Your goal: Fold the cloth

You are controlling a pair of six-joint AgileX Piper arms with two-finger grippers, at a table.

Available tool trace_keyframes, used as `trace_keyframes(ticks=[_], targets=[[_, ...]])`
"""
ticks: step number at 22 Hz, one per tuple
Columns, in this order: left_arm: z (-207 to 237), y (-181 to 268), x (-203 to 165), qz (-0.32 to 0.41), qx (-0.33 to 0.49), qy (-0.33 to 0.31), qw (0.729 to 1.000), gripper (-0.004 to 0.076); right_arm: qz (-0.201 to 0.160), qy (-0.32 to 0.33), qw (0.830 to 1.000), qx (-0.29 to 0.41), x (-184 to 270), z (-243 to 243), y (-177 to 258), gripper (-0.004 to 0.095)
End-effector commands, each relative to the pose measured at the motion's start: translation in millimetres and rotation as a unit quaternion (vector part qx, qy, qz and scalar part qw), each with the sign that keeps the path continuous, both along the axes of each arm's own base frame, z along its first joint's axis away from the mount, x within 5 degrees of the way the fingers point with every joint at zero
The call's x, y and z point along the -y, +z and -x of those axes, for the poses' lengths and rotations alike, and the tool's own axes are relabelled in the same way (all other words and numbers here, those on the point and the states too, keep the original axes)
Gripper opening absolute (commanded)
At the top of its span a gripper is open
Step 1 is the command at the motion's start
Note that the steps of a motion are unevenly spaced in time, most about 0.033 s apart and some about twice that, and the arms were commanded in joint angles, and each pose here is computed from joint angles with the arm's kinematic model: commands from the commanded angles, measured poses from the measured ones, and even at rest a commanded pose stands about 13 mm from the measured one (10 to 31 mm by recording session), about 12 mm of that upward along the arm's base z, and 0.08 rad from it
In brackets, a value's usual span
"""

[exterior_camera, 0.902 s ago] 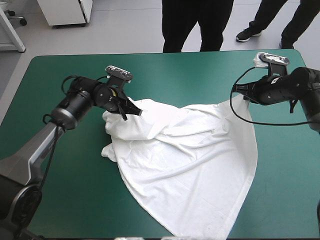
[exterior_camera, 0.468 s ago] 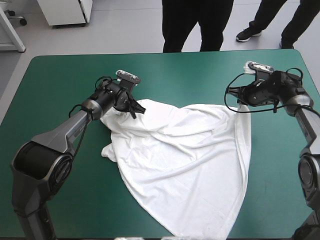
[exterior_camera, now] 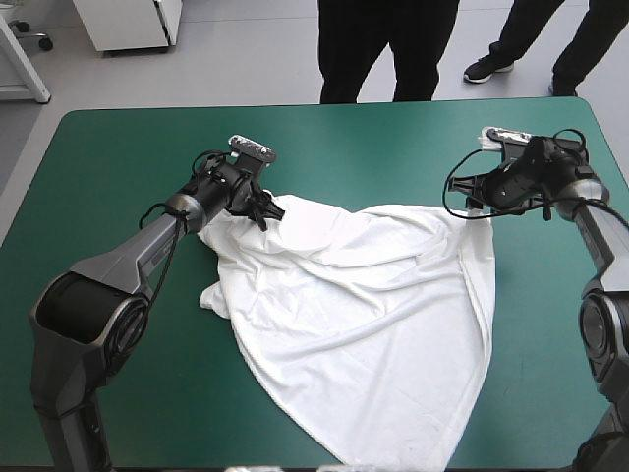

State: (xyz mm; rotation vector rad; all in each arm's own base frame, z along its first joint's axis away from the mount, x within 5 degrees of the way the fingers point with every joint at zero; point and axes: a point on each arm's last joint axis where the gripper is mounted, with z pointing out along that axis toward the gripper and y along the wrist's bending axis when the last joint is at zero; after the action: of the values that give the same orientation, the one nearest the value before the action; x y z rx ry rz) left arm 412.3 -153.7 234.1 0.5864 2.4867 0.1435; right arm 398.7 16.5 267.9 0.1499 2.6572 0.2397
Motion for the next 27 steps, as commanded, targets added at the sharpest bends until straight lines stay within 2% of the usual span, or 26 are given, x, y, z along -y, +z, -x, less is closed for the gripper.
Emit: trace_keyframes(ticks=[1, 4, 5, 10, 12, 15, 17, 21, 27], targets=[[12, 59, -5, 0.030, 0.044, 0.015, 0.998, 0.0640, -0.006, 0.004, 1.000, 0.030, -2, 7, 54, 0.0646], [25, 80, -14, 0.008, 0.032, 0.029, 0.999, 0.0615, -0.007, 0.011, 0.999, 0.031, -2, 16, 77, 0.0609], [36, 95, -21, -0.005, 0.028, 0.033, 0.999, 0.0588, -0.009, 0.011, 0.999, 0.032, -3, 25, 92, 0.0580], [91, 153, -45, -0.010, 0.012, 0.046, 0.999, 0.0484, -0.002, 0.024, 0.999, 0.025, -2, 69, 131, 0.0562], [121, 176, -55, 0.004, 0.000, 0.048, 0.999, 0.0459, -0.002, 0.022, 0.998, 0.057, -2, 88, 151, 0.0557], [159, 200, -55, 0.090, -0.004, 0.019, 0.996, 0.0437, -0.007, 0.016, 0.995, 0.098, -2, 114, 177, 0.0554], [166, 199, -56, 0.098, -0.010, 0.018, 0.995, 0.0437, -0.008, 0.016, 0.993, 0.116, -2, 127, 187, 0.0553], [172, 165, -55, 0.095, -0.073, 0.031, 0.992, 0.0437, -0.007, 0.015, 0.991, 0.134, -1, 139, 196, 0.0553], [171, 121, -58, 0.052, -0.132, 0.044, 0.989, 0.0437, -0.013, 0.016, 0.996, 0.092, -2, 144, 172, 0.0553]])
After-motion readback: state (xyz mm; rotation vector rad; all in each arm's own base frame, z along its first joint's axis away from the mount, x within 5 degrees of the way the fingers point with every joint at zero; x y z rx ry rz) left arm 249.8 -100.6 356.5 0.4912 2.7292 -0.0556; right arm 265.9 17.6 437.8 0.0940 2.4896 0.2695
